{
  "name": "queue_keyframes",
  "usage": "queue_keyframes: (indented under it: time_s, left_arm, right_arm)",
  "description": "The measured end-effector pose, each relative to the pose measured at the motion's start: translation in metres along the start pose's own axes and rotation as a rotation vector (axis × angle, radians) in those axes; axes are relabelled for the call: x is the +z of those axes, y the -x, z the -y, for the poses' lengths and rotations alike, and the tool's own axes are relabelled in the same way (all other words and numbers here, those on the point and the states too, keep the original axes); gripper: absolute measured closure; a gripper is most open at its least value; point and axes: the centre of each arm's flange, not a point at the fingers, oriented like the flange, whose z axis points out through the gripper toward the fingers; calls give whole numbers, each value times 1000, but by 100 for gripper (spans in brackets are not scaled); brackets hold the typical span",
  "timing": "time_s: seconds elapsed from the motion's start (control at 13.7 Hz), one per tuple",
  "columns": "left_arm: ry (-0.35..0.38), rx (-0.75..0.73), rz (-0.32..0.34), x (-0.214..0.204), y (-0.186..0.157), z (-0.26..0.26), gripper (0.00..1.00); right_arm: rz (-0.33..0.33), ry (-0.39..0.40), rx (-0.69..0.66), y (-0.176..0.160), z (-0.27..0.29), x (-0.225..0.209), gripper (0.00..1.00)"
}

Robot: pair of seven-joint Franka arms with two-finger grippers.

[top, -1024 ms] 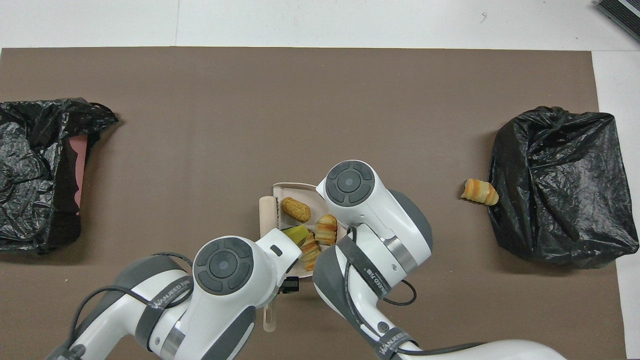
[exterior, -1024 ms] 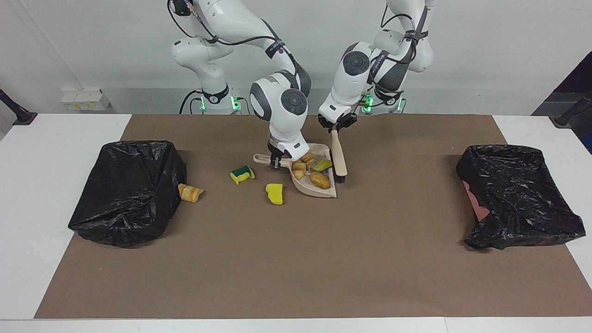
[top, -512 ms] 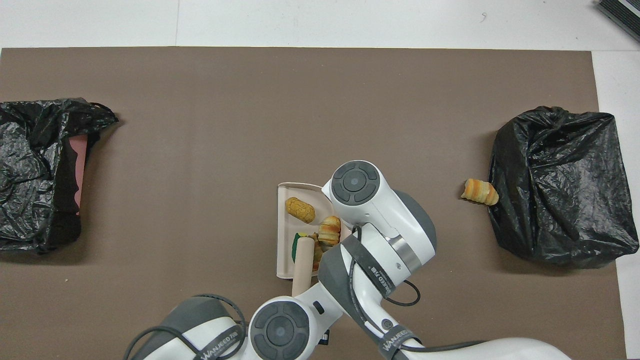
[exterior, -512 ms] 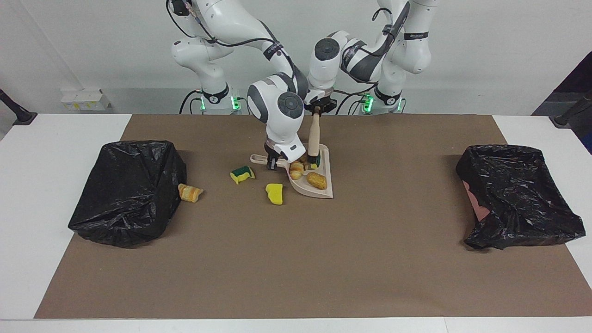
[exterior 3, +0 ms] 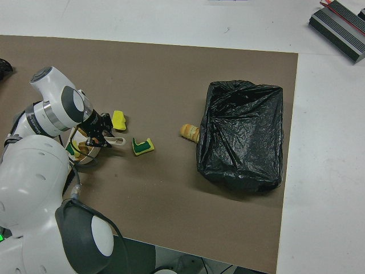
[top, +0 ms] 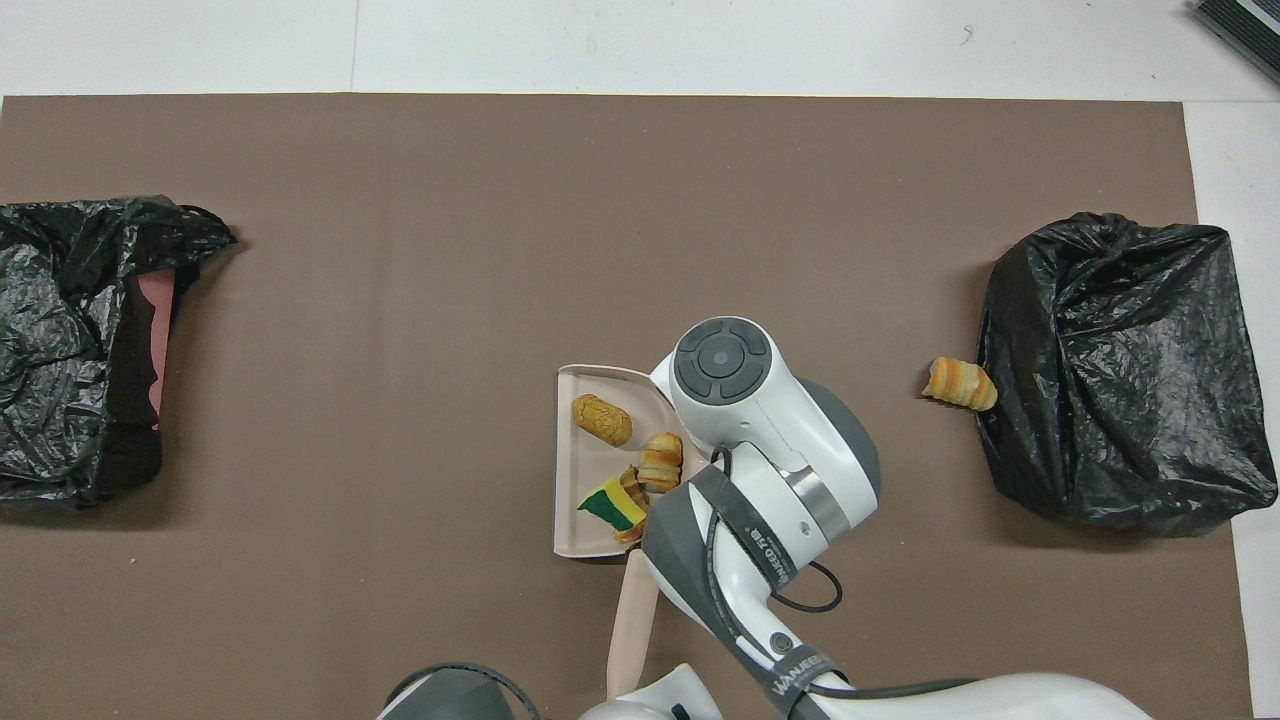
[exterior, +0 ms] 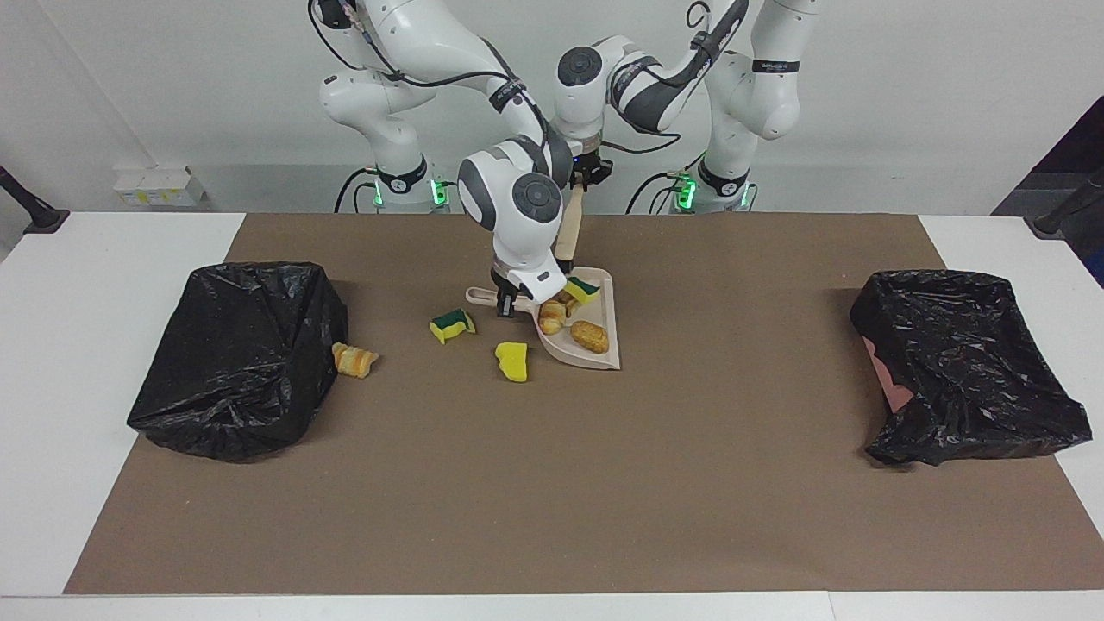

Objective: Sweep and dump trash in bin

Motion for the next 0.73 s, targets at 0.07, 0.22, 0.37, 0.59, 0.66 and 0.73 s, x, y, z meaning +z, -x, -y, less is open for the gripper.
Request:
queue_keyframes:
  time_s: [0.07,0.22,0.37,0.59,0.66,0.73]
  left_arm:
    - [-3,-1,0,0,5,-3,74]
    - [-13,-49,4,0,19,-12,74]
    - [-19,-135,-1,0,35,-22,74]
    - [-9,-248,0,3,46,-24,74]
    - [9,-289,-9,8,47,-21,74]
    - [25,-322,-20,13,48,-17,74]
  right_arm:
    - [-1,0,0,0,0,0,68]
    - [-3,-2,2,0,0,0,68]
    - [-7,-3,8,2,-1,-1,68]
    - [-20,-2,33,14,-9,-3,68]
    - [-36,-3,43,19,-13,-6,68]
    - [-55,-3,45,24,-17,-12,68]
